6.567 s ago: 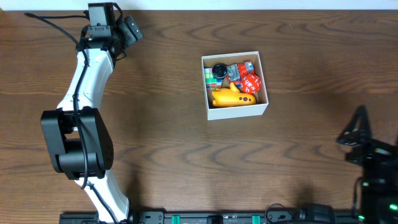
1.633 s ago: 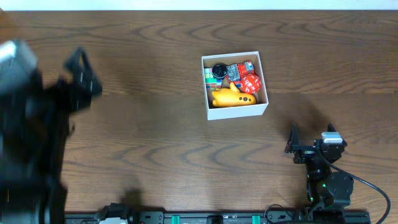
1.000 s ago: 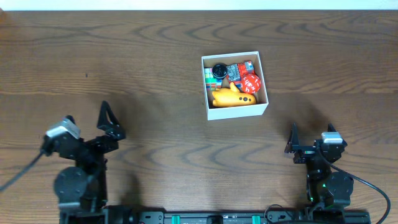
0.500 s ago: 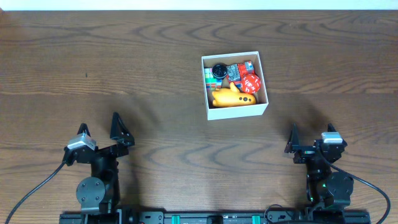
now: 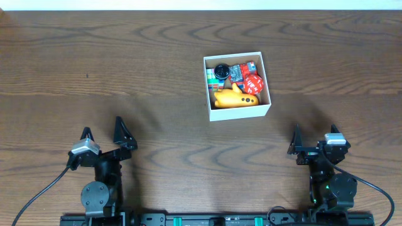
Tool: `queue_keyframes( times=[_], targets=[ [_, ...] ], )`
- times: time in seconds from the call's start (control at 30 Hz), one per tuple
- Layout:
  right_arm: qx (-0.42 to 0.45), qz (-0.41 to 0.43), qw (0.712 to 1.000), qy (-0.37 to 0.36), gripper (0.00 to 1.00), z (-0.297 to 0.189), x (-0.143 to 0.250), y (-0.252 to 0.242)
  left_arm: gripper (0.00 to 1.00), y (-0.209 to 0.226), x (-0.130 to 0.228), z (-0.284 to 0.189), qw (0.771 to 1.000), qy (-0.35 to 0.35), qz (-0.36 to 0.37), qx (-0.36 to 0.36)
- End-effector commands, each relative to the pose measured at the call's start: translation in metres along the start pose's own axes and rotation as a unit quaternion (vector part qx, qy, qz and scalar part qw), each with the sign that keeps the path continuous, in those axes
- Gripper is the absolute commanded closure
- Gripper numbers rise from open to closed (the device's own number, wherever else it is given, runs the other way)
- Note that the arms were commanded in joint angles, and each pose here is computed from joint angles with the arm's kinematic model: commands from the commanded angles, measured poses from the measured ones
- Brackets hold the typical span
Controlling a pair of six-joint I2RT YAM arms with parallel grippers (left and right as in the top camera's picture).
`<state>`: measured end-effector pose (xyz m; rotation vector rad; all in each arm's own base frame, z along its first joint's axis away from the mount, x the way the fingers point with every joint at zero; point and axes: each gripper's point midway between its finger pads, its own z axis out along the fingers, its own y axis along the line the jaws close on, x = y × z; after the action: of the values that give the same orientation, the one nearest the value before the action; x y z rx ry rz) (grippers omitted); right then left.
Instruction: Pack container
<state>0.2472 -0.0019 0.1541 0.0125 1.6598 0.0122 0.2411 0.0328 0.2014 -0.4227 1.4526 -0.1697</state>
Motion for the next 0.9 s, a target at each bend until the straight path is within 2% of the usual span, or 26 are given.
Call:
queue_keyframes(
  times=[0.0,0.87],
  targets=[
    [-0.01,-0.008,1.0,-0.001,0.01,0.0,0.0,0.005,0.02,0.004,0.004,0.0,1.0,-0.001,0.005,-0.005],
    [-0.01,-0.008,1.0,-0.001,0.01,0.0,0.0,0.005,0.02,0.013,0.057,-0.003,0.995,0.097,0.016,-0.01]
  ],
)
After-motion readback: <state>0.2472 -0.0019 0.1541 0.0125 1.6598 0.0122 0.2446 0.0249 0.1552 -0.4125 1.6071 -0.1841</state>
